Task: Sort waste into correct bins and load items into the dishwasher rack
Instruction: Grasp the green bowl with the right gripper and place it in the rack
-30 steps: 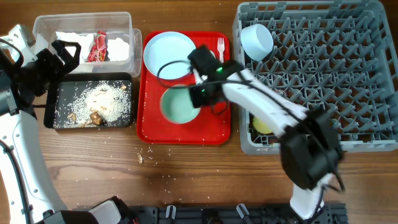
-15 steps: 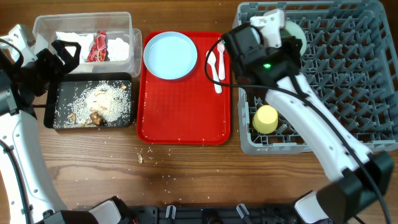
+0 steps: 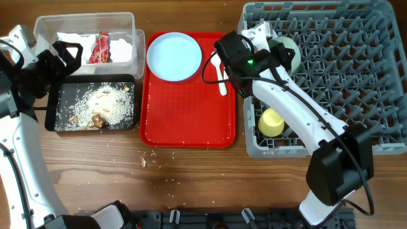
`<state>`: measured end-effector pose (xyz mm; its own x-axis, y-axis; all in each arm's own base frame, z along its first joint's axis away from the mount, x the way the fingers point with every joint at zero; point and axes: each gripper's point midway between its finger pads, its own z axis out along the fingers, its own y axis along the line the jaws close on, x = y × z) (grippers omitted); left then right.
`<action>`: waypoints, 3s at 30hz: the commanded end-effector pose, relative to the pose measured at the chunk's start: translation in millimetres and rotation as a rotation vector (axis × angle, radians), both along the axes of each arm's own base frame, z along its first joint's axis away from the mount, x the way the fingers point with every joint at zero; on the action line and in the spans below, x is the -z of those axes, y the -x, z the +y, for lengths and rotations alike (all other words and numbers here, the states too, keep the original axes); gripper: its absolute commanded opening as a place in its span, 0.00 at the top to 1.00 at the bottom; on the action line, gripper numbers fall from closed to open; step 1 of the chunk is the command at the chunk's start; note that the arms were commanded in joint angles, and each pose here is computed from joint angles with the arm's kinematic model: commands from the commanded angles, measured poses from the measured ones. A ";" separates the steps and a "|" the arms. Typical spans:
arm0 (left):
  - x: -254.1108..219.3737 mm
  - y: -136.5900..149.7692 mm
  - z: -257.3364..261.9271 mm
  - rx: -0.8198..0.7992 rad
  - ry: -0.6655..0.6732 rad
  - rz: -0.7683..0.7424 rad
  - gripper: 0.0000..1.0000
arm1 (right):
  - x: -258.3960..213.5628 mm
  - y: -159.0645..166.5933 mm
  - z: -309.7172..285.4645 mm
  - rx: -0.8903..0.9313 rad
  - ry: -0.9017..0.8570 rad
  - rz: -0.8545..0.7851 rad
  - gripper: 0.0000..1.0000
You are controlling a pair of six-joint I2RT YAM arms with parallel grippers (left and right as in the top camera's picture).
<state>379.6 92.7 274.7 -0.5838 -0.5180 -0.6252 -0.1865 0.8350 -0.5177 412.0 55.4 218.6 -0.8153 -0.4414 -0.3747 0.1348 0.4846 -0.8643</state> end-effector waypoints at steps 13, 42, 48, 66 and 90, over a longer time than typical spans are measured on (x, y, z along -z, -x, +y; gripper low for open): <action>-7.4 -0.4 -1.4 0.005 0.010 -0.020 0.00 | 36.8 2.4 -17.3 0.037 -0.017 0.073 0.96; -7.4 -0.4 -1.4 0.005 0.010 -0.020 0.00 | -0.7 -10.6 145.0 -0.462 -0.657 0.019 0.06; -7.4 -0.4 -1.4 0.005 0.010 -0.020 0.00 | -17.6 -25.2 235.0 -0.452 -1.378 -0.129 0.18; -7.4 -0.4 -1.4 0.005 0.010 -0.020 0.00 | 222.8 -50.0 247.9 0.008 -1.434 0.049 0.48; -7.4 -0.4 -1.4 0.005 0.010 -0.020 0.00 | -106.4 -3.4 -15.2 -0.093 -0.446 -0.364 0.96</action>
<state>379.6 92.7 274.7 -0.5840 -0.5181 -0.6249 -0.1867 0.8349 -0.5178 419.5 120.5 308.9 -0.5264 -0.1177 -0.8420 0.0728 0.9805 -0.1825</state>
